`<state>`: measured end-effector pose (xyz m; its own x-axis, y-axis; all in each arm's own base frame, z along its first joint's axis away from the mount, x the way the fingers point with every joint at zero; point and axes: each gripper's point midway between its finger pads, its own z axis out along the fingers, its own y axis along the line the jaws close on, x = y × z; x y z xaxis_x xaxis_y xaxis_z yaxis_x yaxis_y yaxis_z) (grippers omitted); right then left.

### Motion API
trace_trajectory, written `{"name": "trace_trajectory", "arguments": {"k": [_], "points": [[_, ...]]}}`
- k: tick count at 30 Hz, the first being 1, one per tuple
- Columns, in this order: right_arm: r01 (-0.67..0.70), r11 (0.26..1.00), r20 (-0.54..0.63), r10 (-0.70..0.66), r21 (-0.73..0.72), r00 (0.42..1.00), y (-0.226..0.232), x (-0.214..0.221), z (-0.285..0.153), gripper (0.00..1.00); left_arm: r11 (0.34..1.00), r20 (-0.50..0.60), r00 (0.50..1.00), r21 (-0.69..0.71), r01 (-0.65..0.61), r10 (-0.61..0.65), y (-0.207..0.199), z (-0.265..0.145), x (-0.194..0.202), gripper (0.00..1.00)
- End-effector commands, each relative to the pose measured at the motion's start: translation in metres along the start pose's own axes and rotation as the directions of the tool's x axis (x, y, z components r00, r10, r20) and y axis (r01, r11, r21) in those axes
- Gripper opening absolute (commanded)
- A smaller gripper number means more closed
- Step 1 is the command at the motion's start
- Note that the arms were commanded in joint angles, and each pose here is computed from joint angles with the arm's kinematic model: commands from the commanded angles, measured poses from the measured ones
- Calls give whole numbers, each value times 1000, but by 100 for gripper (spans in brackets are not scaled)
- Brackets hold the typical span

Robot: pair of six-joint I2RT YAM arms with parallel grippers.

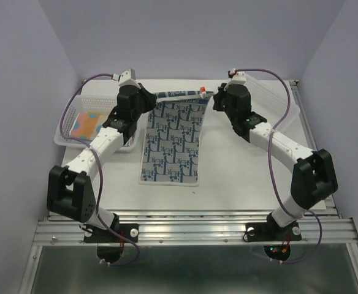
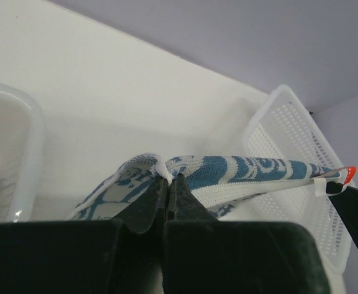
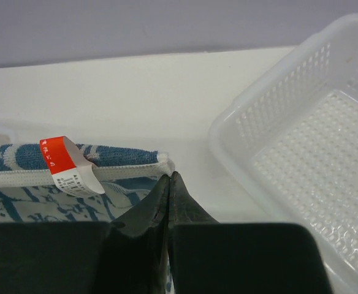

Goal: Fold and stack the towels
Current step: Flatten out the crumpled towel, then fold the towel

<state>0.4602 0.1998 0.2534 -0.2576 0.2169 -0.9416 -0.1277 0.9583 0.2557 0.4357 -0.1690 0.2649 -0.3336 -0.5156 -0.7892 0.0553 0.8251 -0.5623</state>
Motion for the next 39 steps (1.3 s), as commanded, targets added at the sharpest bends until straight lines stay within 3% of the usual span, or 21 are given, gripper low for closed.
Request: {"name": "trace_trajectory", "arguments": {"k": [1, 9, 21, 30, 35, 36, 39], "points": [[-1, 1000, 199, 0, 2, 980, 1, -81, 16, 1, 997, 96, 995, 75, -27, 20, -13, 22, -46, 0], [78, 997, 157, -80, 18, 984, -4, -82, 64, 1, 994, -9, 1000, 113, 0, 1, -2, 68, -25, 0], [111, 989, 111, -100, -98, 989, 0, -80, 114, 1, 997, 11, 1000, 75, -2, 2, 8, 81, -33, 0], [69, 986, 45, -62, -152, 997, 4, -60, 92, 1, 996, -59, 998, 85, -21, 26, 12, 84, -18, 0], [-14, 972, -88, -7, -236, 996, 14, -27, 61, 1, 998, -97, 995, 69, -9, 16, 20, 71, -3, 0], [-33, 972, -144, -1, -232, 990, 9, -3, 56, 1, 999, -122, 992, 53, -6, 12, 27, 68, 7, 0], [-87, 965, -173, 45, -248, 984, 10, 7, 35, 1, 999, -158, 987, 46, -4, 11, 34, 55, 21, 0]]}}
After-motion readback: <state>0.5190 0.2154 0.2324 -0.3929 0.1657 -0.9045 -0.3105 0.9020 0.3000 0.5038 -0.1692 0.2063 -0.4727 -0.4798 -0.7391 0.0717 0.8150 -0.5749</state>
